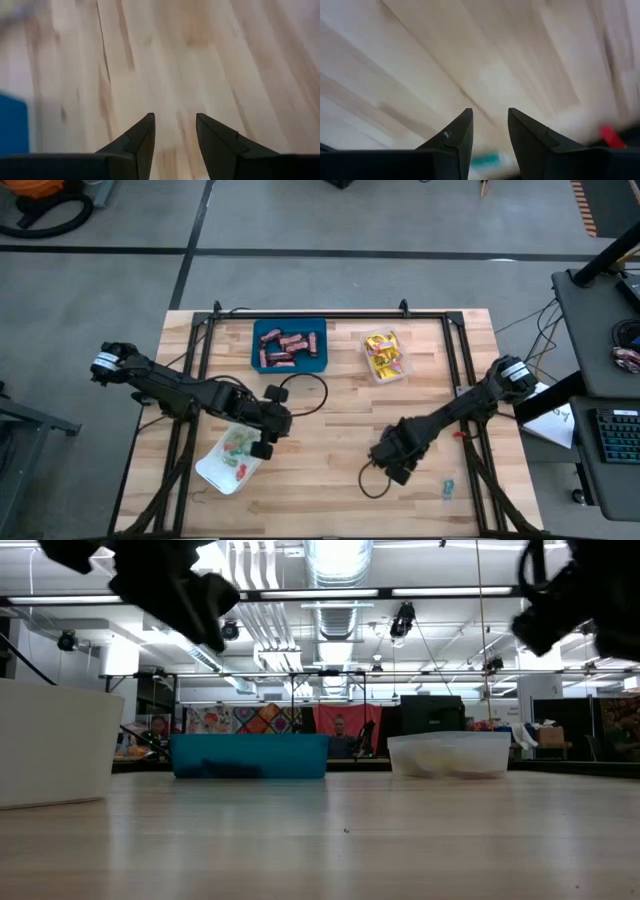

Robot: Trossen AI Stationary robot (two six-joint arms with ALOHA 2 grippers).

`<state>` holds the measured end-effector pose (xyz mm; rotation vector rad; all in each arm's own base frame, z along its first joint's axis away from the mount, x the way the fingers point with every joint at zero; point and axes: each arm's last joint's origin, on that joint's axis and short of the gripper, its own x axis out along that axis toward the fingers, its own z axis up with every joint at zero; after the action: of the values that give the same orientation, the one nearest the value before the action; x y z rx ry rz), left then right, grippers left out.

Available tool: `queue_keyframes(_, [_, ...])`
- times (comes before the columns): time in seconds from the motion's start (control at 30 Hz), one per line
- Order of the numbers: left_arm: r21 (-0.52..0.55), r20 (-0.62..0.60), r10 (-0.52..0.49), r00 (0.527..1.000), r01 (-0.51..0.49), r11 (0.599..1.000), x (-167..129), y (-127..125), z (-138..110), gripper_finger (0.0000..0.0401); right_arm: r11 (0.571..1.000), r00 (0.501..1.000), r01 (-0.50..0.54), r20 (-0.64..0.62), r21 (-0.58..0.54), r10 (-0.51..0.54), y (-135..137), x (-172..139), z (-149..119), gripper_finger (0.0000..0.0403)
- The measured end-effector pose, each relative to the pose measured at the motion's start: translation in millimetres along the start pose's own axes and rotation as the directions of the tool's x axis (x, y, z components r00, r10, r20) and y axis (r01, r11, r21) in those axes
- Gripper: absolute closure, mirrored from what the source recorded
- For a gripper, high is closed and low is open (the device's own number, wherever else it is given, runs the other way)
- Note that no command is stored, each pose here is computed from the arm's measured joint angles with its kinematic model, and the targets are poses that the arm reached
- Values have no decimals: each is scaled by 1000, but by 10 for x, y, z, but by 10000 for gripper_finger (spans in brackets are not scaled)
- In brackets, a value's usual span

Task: Sort candy
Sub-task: Put the blue gummy into the white bin

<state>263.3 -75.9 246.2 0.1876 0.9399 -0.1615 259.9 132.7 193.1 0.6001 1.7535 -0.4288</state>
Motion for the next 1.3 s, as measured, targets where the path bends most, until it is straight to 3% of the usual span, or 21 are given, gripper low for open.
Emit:
queue_keyframes(0.13, [95, 110, 4, 994, -15, 995, -1, 22, 107, 274, 998, 995, 48, -89, 47, -43, 15, 78, -154, 291])
queue_keyframes(0.4, [127, 184, 21, 983, -45, 991, 36, 104, 185, 274, 975, 998, 14, -62, 220, 0, -73, 67, -680, 273])
queue_keyframes(0.57, [96, 223, 68, 972, -91, 991, 33, 183, 223, 274, 923, 997, -77, 36, 378, 68, -183, 73, -970, 247])
queue_keyframes(0.7, [78, 232, 94, 968, -115, 990, 32, 228, 233, 274, 885, 996, -88, 45, 458, 75, -239, 188, -1137, 226])
queue_keyframes(0.97, [67, 239, 102, 966, -122, 990, 32, 259, 239, 274, 848, 995, -96, 36, 522, 90, -218, 415, -1296, 227])
queue_keyframes(1.3, [61, 245, 103, 964, -121, 991, 31, 259, 244, 274, 832, 998, -71, 36, 551, 61, -236, 652, -1258, 242])
